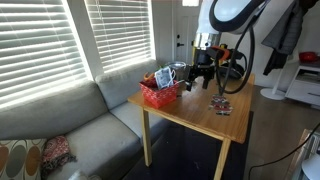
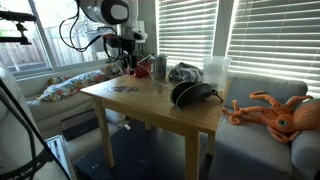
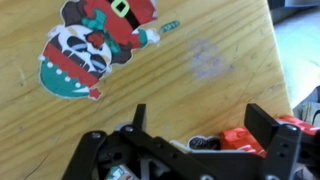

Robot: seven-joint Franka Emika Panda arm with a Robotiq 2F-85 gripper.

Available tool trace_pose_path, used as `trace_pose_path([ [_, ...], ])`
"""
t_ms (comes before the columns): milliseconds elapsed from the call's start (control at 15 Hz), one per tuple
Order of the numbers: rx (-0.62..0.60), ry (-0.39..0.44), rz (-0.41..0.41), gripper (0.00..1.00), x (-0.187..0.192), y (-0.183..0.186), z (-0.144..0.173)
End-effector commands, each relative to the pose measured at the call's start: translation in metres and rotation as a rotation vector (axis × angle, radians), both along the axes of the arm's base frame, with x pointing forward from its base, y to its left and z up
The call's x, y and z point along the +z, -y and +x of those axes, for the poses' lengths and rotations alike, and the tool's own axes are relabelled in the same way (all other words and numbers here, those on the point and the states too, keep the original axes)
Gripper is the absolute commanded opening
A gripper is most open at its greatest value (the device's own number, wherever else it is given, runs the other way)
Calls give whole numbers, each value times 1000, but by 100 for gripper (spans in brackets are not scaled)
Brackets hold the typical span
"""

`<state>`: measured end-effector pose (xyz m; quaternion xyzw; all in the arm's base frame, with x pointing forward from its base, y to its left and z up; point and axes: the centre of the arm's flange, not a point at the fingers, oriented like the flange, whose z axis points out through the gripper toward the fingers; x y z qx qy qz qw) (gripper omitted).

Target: Pick up the clear container and pour its contents onto the striped blue and white towel, put the clear container on the left side of the table

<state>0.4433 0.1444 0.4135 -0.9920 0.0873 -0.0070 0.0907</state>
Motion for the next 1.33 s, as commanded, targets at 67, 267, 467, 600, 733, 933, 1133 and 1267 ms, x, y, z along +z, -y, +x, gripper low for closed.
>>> trace_pose_path([
  [67, -61, 131, -90, 100, 34, 36, 17],
  [267, -70, 186, -97, 100, 51, 68, 31],
  [467, -39, 224, -92, 100, 68, 96, 45],
  [600, 17, 237, -93, 100, 80, 116, 53],
  [733, 77, 259, -118, 100, 93, 137, 58],
  [933, 142, 275, -170, 100, 109, 167, 67],
  [1133, 224, 325, -274, 100, 117, 195, 82],
  [1267, 245, 340, -329, 100, 117, 210, 92],
])
